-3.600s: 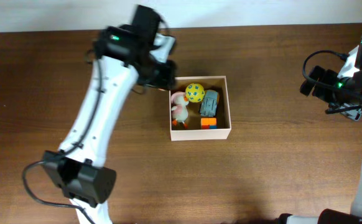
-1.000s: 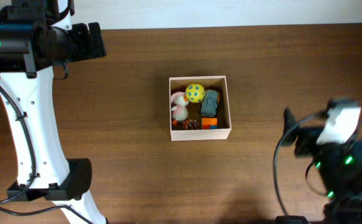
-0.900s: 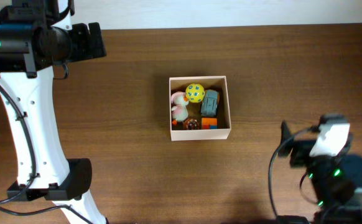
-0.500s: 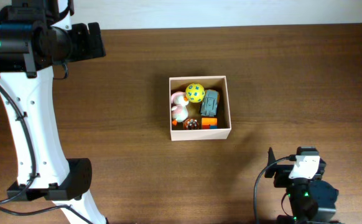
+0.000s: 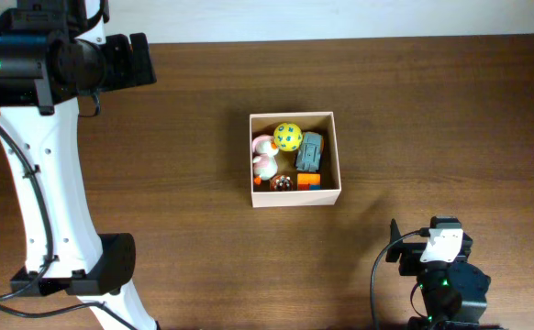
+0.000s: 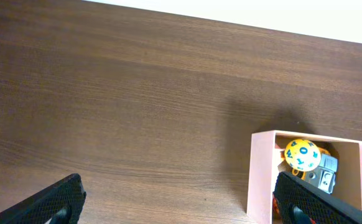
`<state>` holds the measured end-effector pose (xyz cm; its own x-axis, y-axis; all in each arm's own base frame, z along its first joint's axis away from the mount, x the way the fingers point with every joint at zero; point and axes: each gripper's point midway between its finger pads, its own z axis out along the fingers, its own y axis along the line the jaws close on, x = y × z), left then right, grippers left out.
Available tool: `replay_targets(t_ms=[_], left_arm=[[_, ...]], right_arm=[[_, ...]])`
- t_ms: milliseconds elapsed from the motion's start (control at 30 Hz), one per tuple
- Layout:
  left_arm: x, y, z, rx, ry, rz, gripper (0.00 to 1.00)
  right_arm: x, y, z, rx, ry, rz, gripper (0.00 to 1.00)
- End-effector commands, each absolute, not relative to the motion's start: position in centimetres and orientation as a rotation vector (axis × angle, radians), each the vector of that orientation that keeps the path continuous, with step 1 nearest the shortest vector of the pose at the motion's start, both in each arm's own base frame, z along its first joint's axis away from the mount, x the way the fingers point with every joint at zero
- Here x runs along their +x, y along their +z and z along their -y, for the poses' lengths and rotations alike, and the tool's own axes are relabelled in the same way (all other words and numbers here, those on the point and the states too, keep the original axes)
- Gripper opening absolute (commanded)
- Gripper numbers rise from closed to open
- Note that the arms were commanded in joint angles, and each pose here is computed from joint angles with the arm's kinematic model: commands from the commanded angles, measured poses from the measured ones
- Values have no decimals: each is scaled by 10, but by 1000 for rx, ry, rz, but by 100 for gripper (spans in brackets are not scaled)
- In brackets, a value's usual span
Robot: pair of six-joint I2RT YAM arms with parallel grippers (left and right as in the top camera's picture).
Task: Pack container
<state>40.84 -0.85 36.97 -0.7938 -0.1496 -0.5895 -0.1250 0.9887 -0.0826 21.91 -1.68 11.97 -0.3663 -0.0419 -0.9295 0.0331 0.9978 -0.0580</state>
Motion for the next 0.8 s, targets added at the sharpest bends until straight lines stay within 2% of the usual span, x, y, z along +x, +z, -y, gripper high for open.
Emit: replay_targets(t_ms=[0, 533, 767], left_arm=[[406, 377, 6, -189, -43, -2476, 99], [406, 377, 6, -188, -43, -2476, 99], [389, 396, -8, -208, 52, -2420, 99]], right_arm=[[219, 120, 17, -12, -81, -1936, 99], [219, 120, 17, -12, -81, -1936, 99], [219, 120, 17, -12, -81, -1936, 99]])
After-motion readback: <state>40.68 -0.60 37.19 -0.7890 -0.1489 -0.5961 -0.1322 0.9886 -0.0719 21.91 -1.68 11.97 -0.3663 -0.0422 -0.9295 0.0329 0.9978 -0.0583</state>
